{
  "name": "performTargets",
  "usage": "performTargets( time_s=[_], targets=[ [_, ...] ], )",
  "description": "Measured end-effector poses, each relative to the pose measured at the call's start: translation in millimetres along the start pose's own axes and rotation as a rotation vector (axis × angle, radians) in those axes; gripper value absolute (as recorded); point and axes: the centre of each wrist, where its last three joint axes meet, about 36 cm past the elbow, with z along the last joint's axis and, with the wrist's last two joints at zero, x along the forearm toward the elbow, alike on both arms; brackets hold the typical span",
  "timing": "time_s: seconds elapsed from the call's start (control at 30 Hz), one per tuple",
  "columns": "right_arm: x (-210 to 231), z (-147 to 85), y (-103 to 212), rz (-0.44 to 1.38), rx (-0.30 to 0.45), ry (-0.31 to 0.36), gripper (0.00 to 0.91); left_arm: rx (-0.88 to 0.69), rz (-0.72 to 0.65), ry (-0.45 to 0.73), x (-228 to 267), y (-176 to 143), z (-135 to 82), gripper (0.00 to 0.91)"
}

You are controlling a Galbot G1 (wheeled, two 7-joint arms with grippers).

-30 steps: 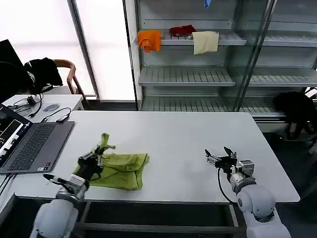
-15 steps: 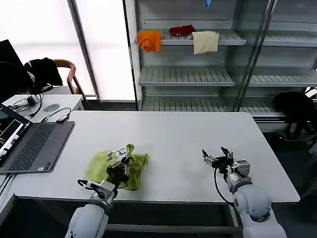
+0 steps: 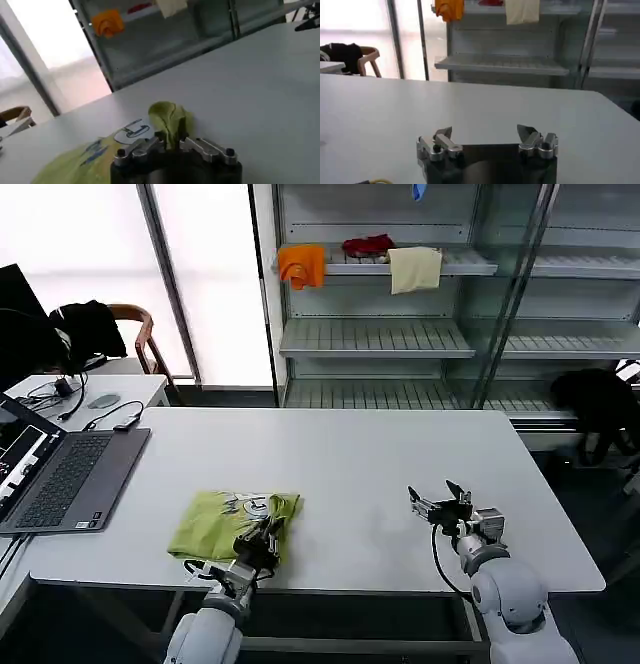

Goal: Fold and organize the clothes.

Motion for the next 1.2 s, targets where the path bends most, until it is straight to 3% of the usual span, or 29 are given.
performTargets(
  time_s=[0.27, 0.5, 0.67, 0.93, 1.2],
  targets=[
    [1.0, 1.6, -0.4, 0.004, 0.003, 0.004, 0.907, 0.080, 0.047, -0.031, 3.7, -12.1, -13.6, 0.907],
    [1.0, 1.2, -0.9, 0.004, 0.009, 0.005, 0.907, 0.198, 0.069, -0.092, 9.0, -0.2, -27.5, 0.907],
    [0.1, -1.8, 2.0, -0.005, 0.012, 0.000, 0.907, 0.272, 0.047, -0.126, 16.5, 30.4, -28.4, 0.907],
    [-4.8, -4.1, 7.4, -0.019, 0.020, 0.002, 0.907, 0.297, -0.064, -0.064, 26.9, 116.1, 2.5, 0.907],
    [-2.9, -3.8, 7.0, -0.016, 0.038, 0.006, 0.907, 0.342, -0.120, 0.013, 27.1, 157.9, 25.1, 0.907]
  ],
)
